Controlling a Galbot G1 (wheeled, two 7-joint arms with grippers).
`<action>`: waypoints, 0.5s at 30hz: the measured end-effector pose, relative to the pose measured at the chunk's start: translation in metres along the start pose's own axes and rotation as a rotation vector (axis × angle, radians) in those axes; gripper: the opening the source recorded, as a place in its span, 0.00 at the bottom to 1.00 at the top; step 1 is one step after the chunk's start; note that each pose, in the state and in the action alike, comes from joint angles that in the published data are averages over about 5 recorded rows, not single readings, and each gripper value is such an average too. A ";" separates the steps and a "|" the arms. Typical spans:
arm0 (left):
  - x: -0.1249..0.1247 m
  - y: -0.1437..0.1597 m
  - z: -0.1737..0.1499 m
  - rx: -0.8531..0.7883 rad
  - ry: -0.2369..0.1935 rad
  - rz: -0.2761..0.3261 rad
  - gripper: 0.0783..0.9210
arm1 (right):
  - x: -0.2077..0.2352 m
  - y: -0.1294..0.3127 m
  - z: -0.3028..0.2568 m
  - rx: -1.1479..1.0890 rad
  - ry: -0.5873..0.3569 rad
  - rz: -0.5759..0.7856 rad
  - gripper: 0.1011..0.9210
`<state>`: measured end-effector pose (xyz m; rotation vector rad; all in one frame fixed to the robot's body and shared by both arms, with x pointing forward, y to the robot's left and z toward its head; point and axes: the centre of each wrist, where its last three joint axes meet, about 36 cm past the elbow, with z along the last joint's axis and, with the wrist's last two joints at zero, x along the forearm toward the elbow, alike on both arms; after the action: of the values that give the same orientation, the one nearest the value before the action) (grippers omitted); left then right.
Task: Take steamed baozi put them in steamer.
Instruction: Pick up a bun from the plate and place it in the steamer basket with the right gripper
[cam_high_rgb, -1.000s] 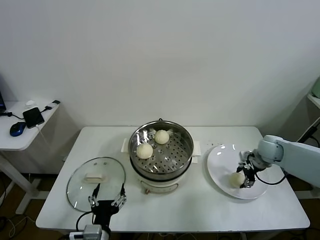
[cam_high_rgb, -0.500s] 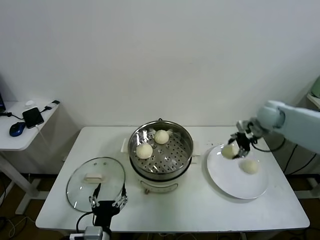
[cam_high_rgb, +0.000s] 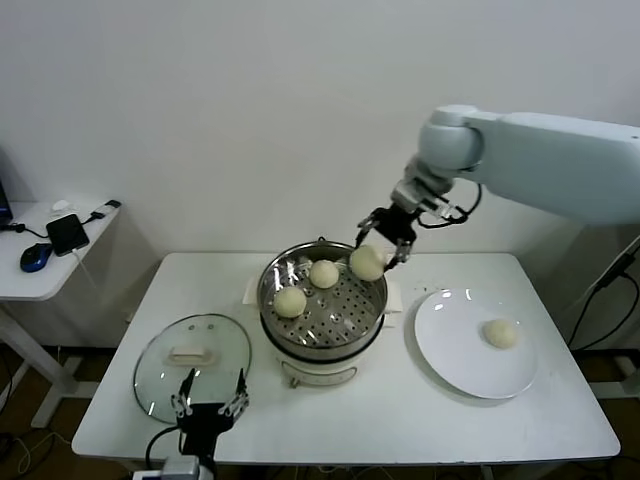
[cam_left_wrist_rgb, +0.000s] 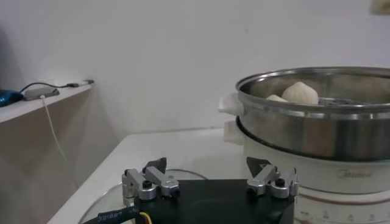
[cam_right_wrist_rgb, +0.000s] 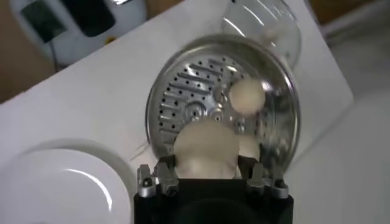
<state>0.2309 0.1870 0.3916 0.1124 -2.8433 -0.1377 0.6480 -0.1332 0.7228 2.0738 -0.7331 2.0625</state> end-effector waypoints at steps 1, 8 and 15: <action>0.000 0.000 0.000 0.000 0.000 -0.001 0.88 | -0.008 -0.006 -0.005 0.040 -0.004 -0.014 0.70; 0.001 0.001 0.003 0.000 0.003 -0.007 0.88 | -0.069 -0.029 -0.026 0.236 -0.033 -0.080 0.70; 0.001 0.001 0.003 0.000 0.003 -0.009 0.88 | -0.125 -0.036 -0.037 0.340 -0.056 -0.098 0.70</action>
<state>0.2292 0.1883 0.3886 0.1249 -2.8398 -0.1386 0.6361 -0.0558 0.6133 2.2929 -0.2928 2.2072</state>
